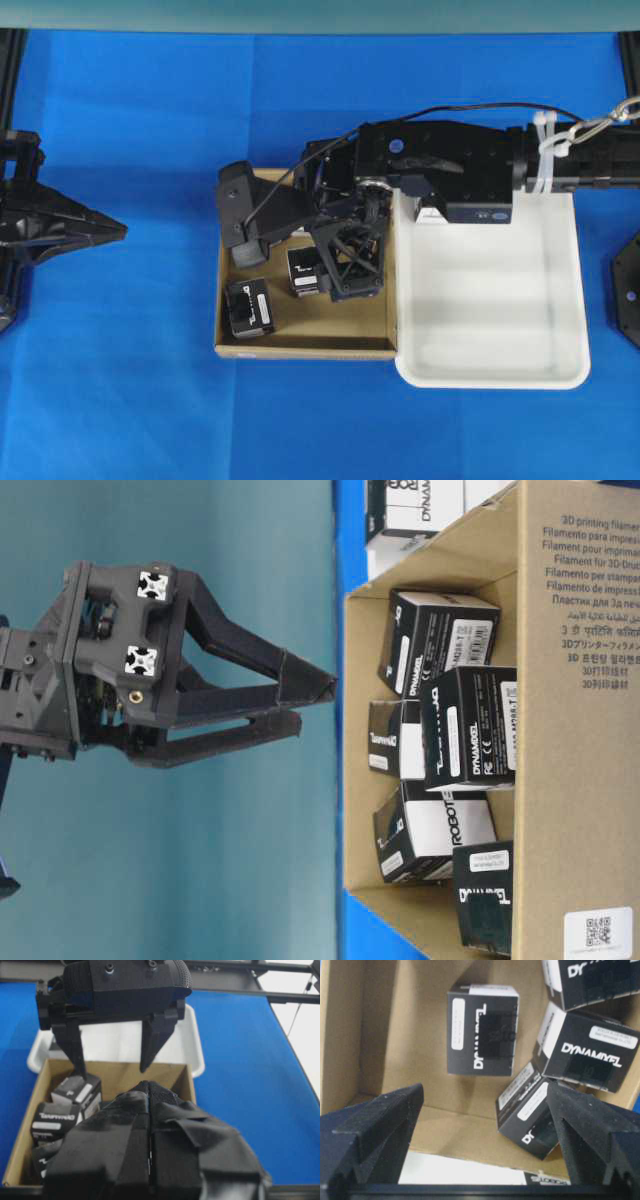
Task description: Pick a box that is randomly placed inside the cardboard box.
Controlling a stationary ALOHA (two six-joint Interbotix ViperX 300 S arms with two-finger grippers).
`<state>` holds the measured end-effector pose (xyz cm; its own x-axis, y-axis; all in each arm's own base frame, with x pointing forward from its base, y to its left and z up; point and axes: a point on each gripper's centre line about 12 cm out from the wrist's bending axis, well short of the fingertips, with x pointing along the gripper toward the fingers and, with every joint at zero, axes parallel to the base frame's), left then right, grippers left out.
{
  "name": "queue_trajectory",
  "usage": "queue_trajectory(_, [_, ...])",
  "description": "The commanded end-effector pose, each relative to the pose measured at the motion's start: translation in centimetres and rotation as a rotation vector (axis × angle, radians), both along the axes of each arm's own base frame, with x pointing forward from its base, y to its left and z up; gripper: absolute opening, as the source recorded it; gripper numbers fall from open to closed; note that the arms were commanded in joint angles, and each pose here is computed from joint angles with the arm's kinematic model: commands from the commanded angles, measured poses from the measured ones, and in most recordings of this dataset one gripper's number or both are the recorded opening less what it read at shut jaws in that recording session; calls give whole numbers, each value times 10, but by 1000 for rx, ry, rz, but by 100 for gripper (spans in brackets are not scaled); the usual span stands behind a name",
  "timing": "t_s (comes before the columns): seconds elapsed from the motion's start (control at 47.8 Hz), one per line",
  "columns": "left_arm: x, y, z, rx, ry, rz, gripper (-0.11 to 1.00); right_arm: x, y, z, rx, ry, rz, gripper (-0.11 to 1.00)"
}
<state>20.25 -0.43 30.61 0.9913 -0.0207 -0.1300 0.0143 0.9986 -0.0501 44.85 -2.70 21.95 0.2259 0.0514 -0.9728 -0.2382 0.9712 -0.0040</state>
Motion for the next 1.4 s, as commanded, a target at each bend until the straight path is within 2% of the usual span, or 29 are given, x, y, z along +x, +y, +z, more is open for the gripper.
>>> queue_trajectory(0.0, [2, 0, 10, 3, -25, -2, -7, 3, 0, 1, -3, -9, 1, 100])
queue_trajectory(0.293, [2, 0, 11, 2, -29, -2, -7, 2, -1, 3, -3, -11, 0, 100])
queue_trajectory(0.439, [1, 0, 12, 2, -31, 0, -7, -1, -3, 32, -3, -47, -12, 100])
queue_trajectory(0.607, [1, 0, 12, 2, -29, -2, -7, -11, -7, 81, -12, -150, -20, 100])
queue_trajectory(0.837, [1, 0, 12, 2, -29, -2, -7, -34, -5, 131, -16, -240, -27, 100])
queue_trajectory(1.151, [1, 0, 12, 2, -29, -2, -7, -57, -2, 173, -23, -357, -28, 100])
queue_trajectory(1.381, [1, -1, 11, 2, -28, -3, -7, -65, -2, 182, -26, -382, -28, 100])
